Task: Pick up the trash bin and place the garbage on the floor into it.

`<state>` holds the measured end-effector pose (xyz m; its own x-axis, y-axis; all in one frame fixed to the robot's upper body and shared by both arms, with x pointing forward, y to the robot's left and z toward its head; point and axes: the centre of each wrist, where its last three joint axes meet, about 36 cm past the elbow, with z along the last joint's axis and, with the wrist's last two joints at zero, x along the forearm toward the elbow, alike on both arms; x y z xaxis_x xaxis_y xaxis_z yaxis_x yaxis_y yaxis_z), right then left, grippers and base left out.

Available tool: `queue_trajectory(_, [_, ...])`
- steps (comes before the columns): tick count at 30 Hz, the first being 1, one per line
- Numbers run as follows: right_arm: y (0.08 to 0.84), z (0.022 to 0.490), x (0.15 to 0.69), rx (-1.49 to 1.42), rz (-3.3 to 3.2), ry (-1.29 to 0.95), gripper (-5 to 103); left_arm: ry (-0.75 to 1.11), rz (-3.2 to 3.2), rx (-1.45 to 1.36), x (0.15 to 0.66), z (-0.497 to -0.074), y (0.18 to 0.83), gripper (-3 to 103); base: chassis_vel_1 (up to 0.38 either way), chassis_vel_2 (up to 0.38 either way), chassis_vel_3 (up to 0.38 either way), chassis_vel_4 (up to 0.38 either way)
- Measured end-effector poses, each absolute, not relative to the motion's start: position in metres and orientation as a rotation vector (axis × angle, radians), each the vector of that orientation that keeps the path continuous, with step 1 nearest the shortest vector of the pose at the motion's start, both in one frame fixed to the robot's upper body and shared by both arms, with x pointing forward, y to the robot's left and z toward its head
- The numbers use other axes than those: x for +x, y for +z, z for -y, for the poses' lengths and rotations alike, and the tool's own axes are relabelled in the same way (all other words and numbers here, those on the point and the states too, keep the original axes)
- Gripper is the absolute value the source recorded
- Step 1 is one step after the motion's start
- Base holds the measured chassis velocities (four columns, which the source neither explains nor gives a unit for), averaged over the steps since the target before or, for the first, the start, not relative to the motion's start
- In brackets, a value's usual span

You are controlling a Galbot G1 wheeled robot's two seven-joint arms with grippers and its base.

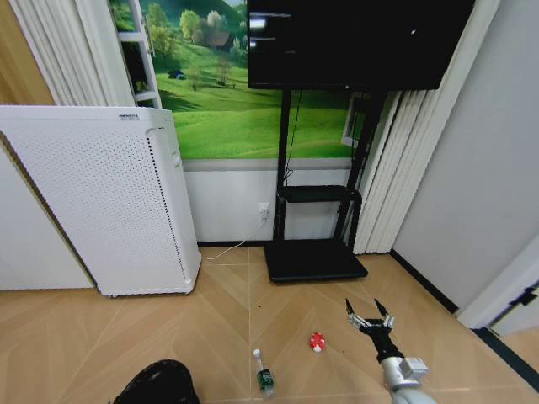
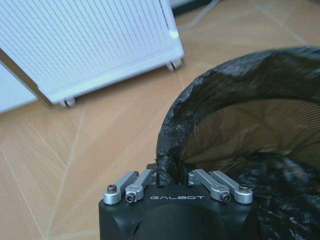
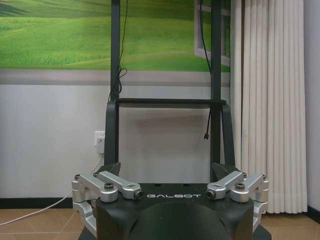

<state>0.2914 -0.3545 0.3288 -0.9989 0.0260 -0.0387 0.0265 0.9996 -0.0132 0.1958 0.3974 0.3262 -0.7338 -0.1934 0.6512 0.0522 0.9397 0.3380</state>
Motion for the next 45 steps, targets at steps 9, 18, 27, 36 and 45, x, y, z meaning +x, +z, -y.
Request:
queue_trajectory(9, [0.327,0.354,0.291,0.044,-3.104,-0.029,100,-0.559,2.52,0.165,0.221,-0.403,0.355,7,0.0,0.0,0.0,0.0])
queue_trajectory(18, [0.327,0.354,0.29,0.045,-3.104,-0.029,100,-0.572,2.566,0.174,0.229,-0.401,0.364,7,0.0,0.0,0.0,0.0])
queue_trajectory(27, [0.323,0.349,0.292,0.119,-3.126,-0.067,100,-0.698,2.793,0.142,0.271,-0.398,0.42,7,0.0,0.0,0.0,0.0])
queue_trajectory(36, [0.329,0.34,0.296,0.15,-3.168,-0.118,100,-0.651,2.916,0.119,0.297,-0.395,0.453,7,0.0,0.0,0.0,0.0])
queue_trajectory(45, [0.329,0.342,0.287,0.137,-3.164,-0.194,100,-0.642,2.934,0.095,0.313,-0.396,0.452,7,0.0,0.0,0.0,0.0])
